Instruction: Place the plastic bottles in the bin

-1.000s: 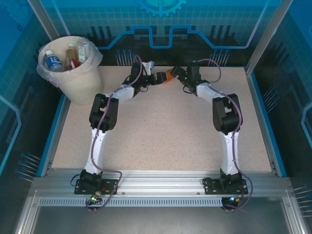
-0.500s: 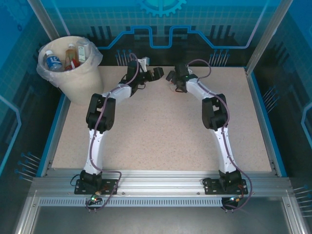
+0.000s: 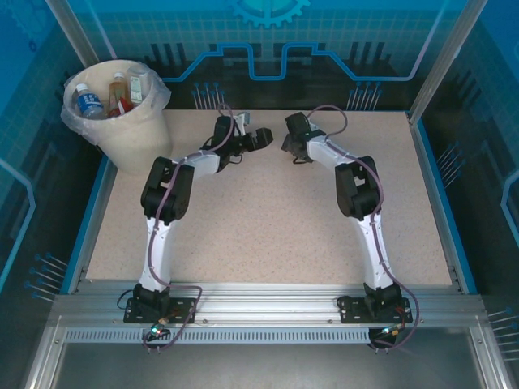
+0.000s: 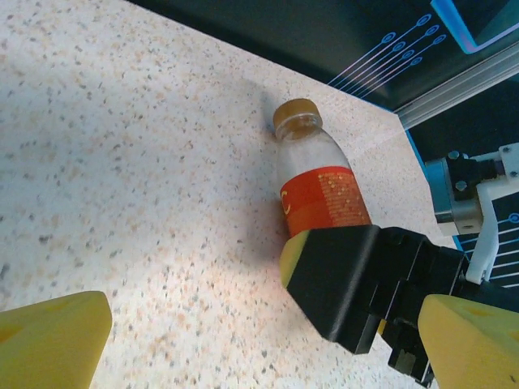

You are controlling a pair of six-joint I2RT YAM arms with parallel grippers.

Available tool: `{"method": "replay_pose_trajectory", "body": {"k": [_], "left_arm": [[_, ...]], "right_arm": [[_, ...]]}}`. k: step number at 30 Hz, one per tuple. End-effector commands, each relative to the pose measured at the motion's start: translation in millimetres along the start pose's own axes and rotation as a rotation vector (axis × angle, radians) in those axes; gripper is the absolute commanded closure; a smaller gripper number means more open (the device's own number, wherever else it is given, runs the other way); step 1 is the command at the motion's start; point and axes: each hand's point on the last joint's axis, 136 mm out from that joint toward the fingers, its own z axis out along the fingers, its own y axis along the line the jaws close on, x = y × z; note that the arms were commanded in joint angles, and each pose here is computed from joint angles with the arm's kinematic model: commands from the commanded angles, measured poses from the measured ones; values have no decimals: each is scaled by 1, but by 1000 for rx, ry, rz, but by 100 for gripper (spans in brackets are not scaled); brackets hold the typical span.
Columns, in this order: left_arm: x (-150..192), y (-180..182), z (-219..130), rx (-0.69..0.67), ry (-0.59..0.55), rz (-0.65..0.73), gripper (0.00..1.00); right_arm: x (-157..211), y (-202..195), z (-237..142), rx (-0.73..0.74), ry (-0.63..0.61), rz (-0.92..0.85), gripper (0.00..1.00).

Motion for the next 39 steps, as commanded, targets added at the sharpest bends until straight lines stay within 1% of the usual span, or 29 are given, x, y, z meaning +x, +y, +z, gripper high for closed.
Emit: {"method": "replay_pose_trajectory", "body": {"k": [1,5,9,13,17,20,22,26,30,31,33,35,37,39], "left_arm": [[-36,-44,-32,61,-104,25,1],[-31,-52,-54,55,-102,2,1],[-25,-59,-76,53,-104,-35,1],[-14,-86,-100,157,-77,-72,1],[1,-121,-125,332,-13,-127,1],[8,-134,-143,418,-14,-189,1],[10,-132,-150,413,-39,-224,1],[9,-119,-158,353,-95,-325,1],[4,-126,-166,391,-121,-344,1],[3,-130,-169,409,-128,-348,4],[1,-137,-174,453,-137,-350,14],[0,-141,-179,480,-147,-357,30],[-2,-146,-184,500,-157,-352,41],[-4,-148,-187,501,-169,-336,47]], "right_arm": [[-21,9,-41,-36,-103,-93,32],[-20,15,-83,-138,-191,-175,43],[-9,20,-123,-280,-231,-235,50],[12,30,-167,-429,-259,-338,54],[41,43,-210,-588,-263,-445,55],[62,55,-240,-690,-268,-503,55],[73,60,-255,-739,-274,-509,55],[91,73,-274,-810,-278,-504,55],[103,89,-292,-881,-296,-513,55],[105,93,-295,-898,-296,-510,55],[108,98,-299,-920,-300,-501,55],[110,103,-303,-938,-307,-496,55],[112,106,-305,-951,-300,-500,53],[114,106,-306,-958,-291,-515,48]]}}
